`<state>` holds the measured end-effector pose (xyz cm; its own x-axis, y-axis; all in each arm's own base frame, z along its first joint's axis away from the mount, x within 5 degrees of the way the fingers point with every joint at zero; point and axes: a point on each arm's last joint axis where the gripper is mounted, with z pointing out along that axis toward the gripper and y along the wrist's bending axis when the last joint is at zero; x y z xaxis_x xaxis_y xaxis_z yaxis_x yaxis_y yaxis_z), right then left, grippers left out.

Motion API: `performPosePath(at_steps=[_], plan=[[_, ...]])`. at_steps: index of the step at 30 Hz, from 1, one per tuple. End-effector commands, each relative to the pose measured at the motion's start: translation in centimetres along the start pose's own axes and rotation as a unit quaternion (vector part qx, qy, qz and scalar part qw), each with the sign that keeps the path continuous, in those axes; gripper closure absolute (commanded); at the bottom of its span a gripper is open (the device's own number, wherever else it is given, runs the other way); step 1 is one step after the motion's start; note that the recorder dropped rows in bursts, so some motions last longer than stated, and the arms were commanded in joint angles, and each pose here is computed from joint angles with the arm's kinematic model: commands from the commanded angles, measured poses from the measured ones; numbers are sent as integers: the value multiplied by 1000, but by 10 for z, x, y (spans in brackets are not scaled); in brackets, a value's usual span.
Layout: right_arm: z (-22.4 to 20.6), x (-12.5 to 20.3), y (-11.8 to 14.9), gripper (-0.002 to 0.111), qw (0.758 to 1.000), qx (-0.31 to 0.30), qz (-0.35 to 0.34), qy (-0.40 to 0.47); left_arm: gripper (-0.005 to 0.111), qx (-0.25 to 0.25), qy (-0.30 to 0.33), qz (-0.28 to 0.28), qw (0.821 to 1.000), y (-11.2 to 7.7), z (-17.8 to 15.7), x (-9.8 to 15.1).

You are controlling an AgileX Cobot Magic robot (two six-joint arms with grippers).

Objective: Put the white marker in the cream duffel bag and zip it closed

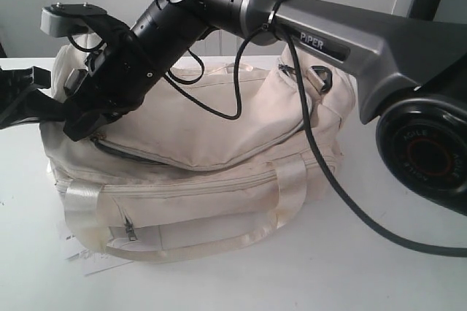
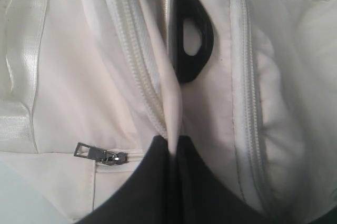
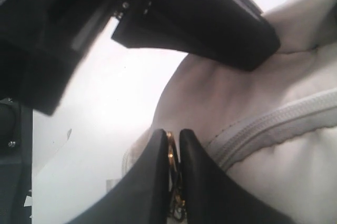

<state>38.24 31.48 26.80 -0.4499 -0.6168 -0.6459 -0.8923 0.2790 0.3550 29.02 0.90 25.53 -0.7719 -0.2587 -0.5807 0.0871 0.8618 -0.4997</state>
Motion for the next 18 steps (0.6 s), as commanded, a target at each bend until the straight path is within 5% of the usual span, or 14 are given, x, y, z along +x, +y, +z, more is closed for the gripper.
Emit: performPosePath(at_steps=[1,18], plan=[[-5,0,9,108,1000,-14,-11,19,107,-12,-16,4,1000,2,-1,-2],[-5,3,5,108,999,5,-8,35,107,-15,-18,7,1000,2,-1,-3]])
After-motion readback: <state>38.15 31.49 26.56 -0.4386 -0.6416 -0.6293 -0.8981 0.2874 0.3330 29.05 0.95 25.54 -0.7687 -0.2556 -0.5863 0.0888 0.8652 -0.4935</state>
